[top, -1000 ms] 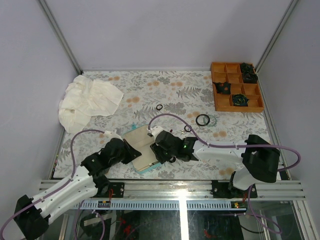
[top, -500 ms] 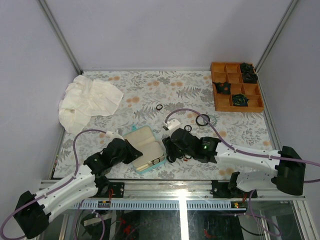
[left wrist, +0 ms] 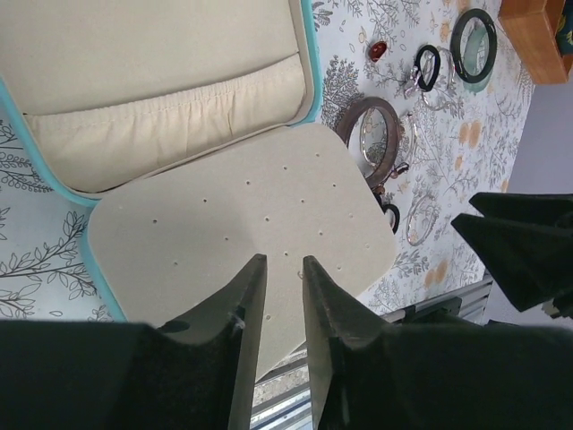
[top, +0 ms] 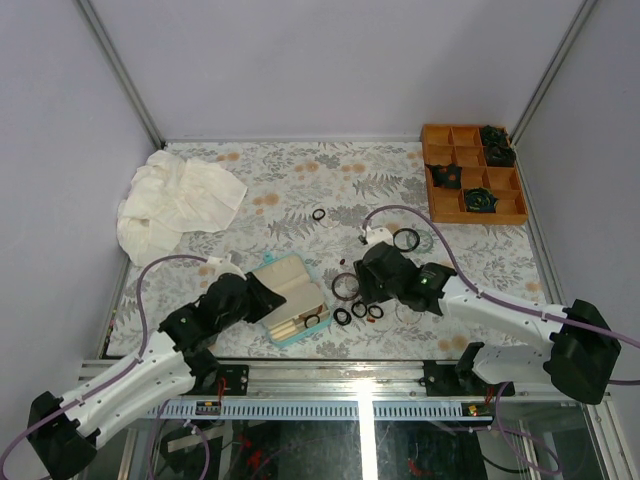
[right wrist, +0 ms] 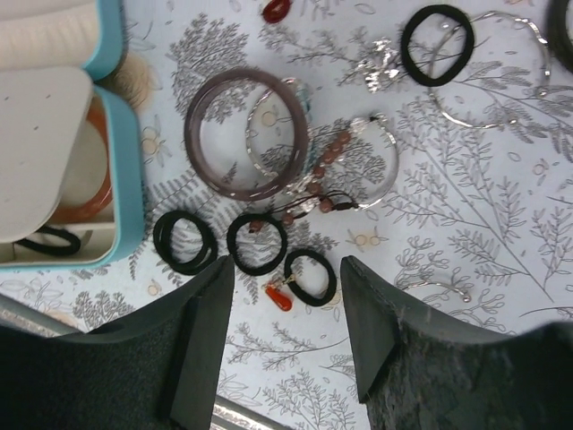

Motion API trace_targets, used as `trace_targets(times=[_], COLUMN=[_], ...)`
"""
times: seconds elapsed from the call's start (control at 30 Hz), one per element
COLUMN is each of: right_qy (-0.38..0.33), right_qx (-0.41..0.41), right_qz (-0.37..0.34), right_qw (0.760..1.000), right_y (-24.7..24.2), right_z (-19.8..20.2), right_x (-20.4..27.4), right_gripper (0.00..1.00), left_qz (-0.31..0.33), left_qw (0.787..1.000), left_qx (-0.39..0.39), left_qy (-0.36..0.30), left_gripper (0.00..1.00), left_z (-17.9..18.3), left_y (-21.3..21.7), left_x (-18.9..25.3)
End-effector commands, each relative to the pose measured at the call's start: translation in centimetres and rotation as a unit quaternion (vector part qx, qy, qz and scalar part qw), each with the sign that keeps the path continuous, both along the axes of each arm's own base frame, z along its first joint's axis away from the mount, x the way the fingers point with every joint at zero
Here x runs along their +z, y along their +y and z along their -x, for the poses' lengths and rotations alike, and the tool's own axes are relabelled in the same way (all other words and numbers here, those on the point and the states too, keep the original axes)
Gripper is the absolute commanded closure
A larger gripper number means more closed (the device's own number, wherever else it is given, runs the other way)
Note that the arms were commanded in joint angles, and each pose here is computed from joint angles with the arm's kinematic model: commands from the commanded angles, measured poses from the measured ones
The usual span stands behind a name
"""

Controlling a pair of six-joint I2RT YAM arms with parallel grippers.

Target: Organize the mixed jewelry

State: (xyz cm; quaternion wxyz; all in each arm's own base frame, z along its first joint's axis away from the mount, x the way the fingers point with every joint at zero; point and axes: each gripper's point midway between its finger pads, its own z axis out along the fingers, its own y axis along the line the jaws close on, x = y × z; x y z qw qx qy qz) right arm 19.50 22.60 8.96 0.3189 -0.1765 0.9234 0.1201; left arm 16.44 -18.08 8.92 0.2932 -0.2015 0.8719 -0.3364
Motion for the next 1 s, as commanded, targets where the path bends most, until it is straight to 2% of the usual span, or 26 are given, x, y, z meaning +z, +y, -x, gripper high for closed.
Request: trace_targets(times=[0.0, 0.13, 0.27, 0.4, 0.63, 0.67, 0.7, 0.8, 0.97], right_qy=[-0.004, -0.001, 0.003, 0.008, 0.010, 0.009, 0.009, 0.007, 0.010], right_qx=[-0.023, -0.040, -0.056, -0.067, -0.073, -0.074, -0.073, -0.075, -0.077], right_qz=[-0.008, -0.007, -0.009, -0.010, -0.012, -0.012, -0.012, -0.013, -0.026], right_qw=[1.000, 0.999, 0.998, 0.998, 0.997, 0.997, 0.997, 0.997, 0.997], right_y=[-0.8, -1.7, -2.6, -3.2, -3.0, -2.9, -2.9, -2.6, -1.7], right_z=[-1.3, -2.2, -3.1, -3.9, -5.6, -5.9, -6.2, -7.2, -9.1], right_x=[0.3, 0.2, 0.0, -0.2, 0.1, 0.1, 0.2, 0.2, 0.0], right_gripper=[0.43, 0.48, 0.53, 0.55, 0.56, 0.56, 0.56, 0.57, 0.66], left_qz=[-0.008, -0.008, -0.009, -0.004, -0.010, -0.011, -0.011, -0.015, -0.031], left_qw=[1.000, 1.000, 0.999, 0.997, 0.993, 0.992, 0.992, 0.991, 0.990], left_qx=[0.006, 0.005, 0.001, -0.010, -0.013, -0.011, -0.012, -0.011, -0.004], left_qy=[-0.023, -0.030, -0.046, -0.075, -0.120, -0.124, -0.128, -0.135, -0.136], left_gripper=[0.77, 0.71, 0.58, 0.34, 0.11, 0.03, 0.00, 0.00, 0.00], left_z=[-0.5, -0.7, -0.9, -1.1, -1.7, -1.8, -1.9, -2.3, -2.9], left_y=[0.3, 0.3, 0.3, 0.2, 0.6, 0.6, 0.6, 0.5, 0.6], left_x=[1.5, 2.1, 3.5, 5.5, 8.9, 9.3, 9.6, 10.3, 10.2])
